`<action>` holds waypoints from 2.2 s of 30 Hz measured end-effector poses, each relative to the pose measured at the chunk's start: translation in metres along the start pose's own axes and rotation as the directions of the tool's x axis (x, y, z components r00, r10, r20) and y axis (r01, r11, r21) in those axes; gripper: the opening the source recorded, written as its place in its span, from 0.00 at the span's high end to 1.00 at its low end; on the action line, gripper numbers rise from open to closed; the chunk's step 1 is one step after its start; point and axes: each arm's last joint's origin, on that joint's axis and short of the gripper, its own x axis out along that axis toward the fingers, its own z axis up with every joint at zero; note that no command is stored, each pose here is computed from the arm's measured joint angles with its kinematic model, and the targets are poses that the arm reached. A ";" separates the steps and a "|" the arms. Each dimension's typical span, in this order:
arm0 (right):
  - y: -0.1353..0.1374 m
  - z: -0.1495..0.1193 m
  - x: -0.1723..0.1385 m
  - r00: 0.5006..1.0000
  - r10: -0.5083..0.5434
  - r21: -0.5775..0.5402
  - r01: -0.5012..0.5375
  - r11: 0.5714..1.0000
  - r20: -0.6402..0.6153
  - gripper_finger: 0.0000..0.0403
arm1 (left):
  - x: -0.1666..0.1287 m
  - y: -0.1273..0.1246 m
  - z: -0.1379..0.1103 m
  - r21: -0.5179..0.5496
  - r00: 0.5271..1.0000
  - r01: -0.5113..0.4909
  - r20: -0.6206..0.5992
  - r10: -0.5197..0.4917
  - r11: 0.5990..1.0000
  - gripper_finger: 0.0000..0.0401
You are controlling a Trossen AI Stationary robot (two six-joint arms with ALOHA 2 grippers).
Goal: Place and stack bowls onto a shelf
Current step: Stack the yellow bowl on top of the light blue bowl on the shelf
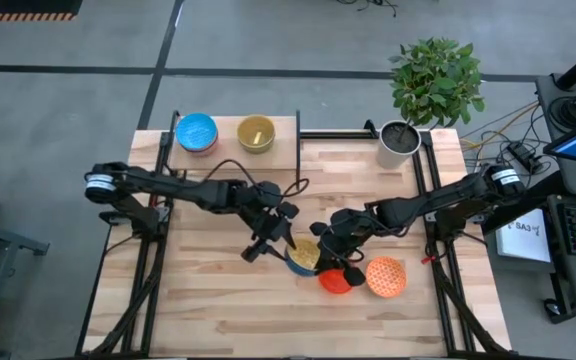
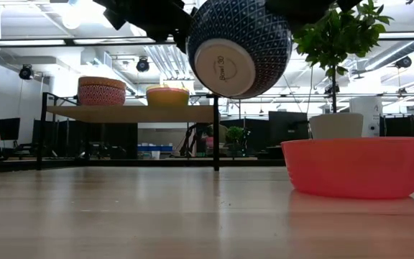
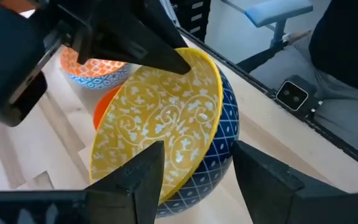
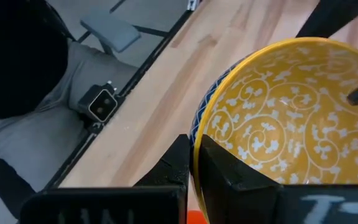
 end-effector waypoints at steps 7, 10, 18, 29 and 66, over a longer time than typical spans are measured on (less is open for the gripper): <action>0.000 0.000 0.000 1.000 0.006 -0.008 -0.006 1.000 -0.002 0.97 | 0.002 -0.001 -0.001 0.066 1.000 0.022 -0.005 -0.021 0.998 0.81; -0.001 0.000 0.000 1.000 0.001 0.000 -0.001 1.000 -0.003 0.97 | -0.001 -0.002 0.001 0.082 1.000 0.014 0.005 -0.015 0.997 0.96; -0.006 0.001 -0.002 0.999 -0.036 0.047 0.035 0.998 0.014 0.84 | -0.003 -0.002 0.002 0.062 1.000 0.001 0.002 -0.002 0.998 1.00; -0.017 -0.017 0.017 0.987 -0.129 0.073 0.136 0.988 -0.096 0.96 | -0.003 -0.004 -0.004 -0.008 0.999 0.027 -0.046 -0.027 1.000 1.00; -0.003 -0.022 0.031 0.973 -0.184 0.178 0.208 0.962 -0.139 0.98 | 0.059 -0.010 -0.043 -0.261 0.947 0.002 -0.310 -0.085 0.965 1.00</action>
